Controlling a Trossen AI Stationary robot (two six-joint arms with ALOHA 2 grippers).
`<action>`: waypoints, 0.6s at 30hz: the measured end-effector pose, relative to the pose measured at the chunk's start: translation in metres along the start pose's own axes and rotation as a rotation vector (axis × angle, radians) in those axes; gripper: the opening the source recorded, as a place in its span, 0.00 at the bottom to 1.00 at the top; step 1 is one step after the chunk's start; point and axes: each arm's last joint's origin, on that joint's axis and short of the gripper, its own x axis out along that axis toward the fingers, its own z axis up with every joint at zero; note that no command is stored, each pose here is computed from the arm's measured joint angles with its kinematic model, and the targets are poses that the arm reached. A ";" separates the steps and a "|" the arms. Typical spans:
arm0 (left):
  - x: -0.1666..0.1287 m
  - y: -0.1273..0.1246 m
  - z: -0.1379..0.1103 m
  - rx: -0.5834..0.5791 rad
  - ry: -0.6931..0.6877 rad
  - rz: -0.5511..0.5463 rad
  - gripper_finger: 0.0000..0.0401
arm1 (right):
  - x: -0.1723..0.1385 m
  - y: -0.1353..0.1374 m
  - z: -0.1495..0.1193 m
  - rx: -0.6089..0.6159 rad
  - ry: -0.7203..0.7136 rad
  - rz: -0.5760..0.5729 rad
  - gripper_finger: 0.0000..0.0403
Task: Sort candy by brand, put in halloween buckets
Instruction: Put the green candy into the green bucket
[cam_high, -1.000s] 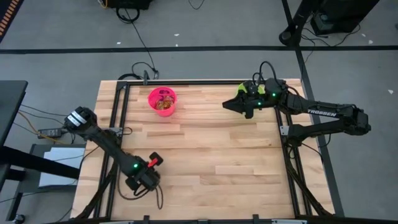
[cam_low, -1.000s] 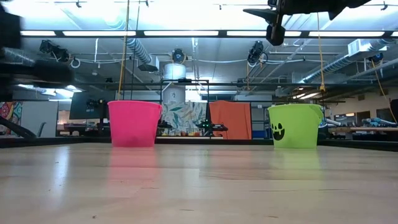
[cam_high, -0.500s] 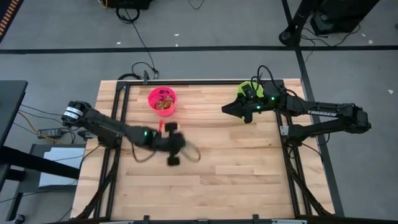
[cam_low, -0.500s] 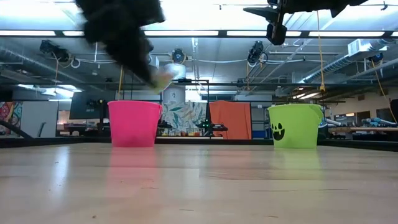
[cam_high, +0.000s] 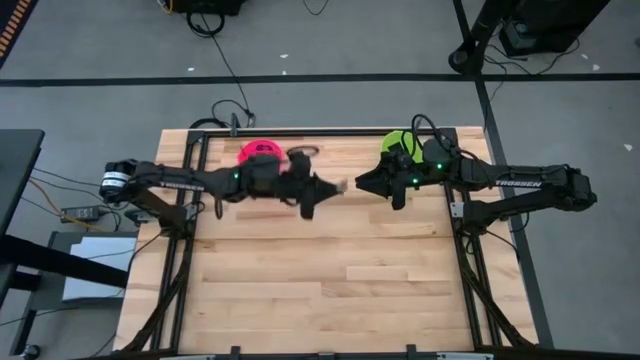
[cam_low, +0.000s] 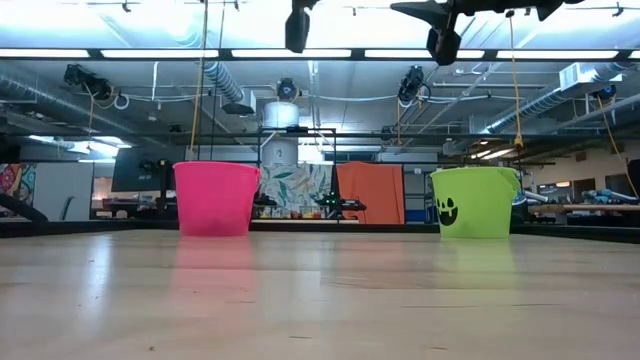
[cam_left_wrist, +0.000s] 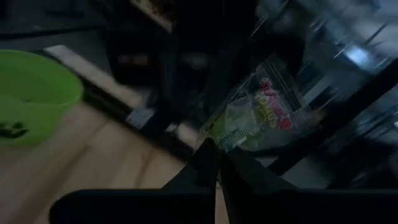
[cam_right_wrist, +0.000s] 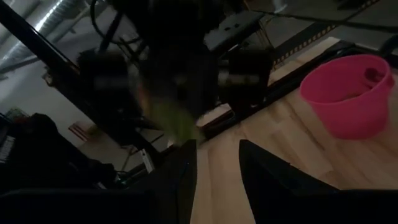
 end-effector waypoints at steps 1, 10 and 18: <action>0.000 0.002 0.005 -0.033 -0.012 -0.026 0.04 | 0.000 0.000 0.000 -0.010 -0.001 -0.002 0.33; -0.001 0.019 0.009 -0.077 0.090 -0.063 0.04 | 0.000 0.003 0.005 -0.051 -0.058 0.011 0.34; -0.003 0.024 0.014 -0.092 0.142 -0.134 0.04 | -0.001 0.003 0.010 -0.101 -0.088 0.059 0.42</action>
